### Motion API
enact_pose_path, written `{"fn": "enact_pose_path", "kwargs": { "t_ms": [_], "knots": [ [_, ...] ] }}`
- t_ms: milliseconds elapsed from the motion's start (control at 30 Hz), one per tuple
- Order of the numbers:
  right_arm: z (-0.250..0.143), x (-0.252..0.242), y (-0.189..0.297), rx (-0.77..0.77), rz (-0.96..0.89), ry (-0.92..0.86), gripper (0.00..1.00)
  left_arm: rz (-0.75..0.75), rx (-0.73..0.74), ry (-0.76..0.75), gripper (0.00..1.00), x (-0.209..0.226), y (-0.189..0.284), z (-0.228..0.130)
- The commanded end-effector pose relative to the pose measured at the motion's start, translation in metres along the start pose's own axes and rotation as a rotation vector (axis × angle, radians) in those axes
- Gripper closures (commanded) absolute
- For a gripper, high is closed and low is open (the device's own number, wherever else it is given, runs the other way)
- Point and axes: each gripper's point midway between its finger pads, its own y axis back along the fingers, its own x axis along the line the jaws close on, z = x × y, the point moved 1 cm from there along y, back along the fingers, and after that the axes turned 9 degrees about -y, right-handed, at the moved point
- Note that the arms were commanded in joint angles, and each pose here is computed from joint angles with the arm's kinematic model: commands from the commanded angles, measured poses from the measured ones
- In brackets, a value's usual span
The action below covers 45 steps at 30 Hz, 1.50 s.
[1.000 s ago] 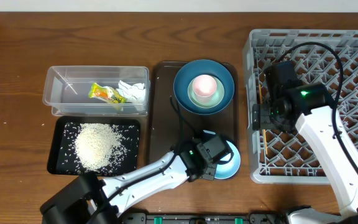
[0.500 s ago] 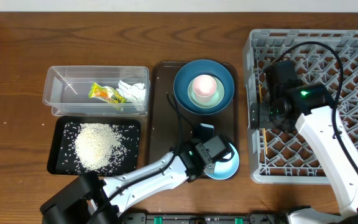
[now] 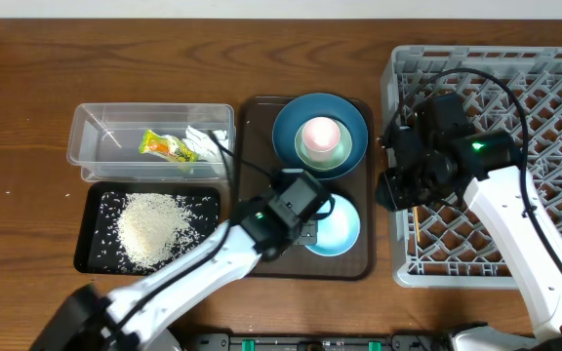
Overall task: Sort waste into correct bins and load items into the dishwasher rack
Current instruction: 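Lift the bowl with the left gripper and hand it to the right gripper, then carry the bowl with the right gripper into the rack and release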
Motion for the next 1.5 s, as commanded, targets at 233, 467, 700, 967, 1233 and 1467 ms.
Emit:
{"fn": "enact_pose_path", "kwargs": {
  "t_ms": [233,467,700,967,1233,1467],
  "knots": [
    [-0.004,0.034,0.003,0.0,0.129,0.135,0.61,-0.18,-0.127,-0.003,0.94,-0.028,0.056,0.024],
    [-0.01,0.046,-0.009,0.014,0.134,0.199,0.64,-0.196,-0.142,-0.003,0.94,-0.031,0.058,0.027],
    [-0.017,0.033,-0.026,0.034,0.062,0.204,0.69,-0.222,-0.138,-0.005,0.93,-0.035,0.059,0.027],
    [-0.016,0.028,-0.035,0.022,0.055,0.208,0.86,-0.264,-0.148,-0.009,0.94,-0.043,0.062,0.031],
    [-0.001,0.03,-0.034,-0.043,0.053,0.227,0.99,-0.262,-0.145,-0.009,0.7,-0.043,0.062,0.03],
    [0.05,-0.009,-0.023,-0.27,-0.224,0.137,0.99,-0.267,-0.156,-0.028,0.34,-0.044,0.063,0.032]
  ]
}}
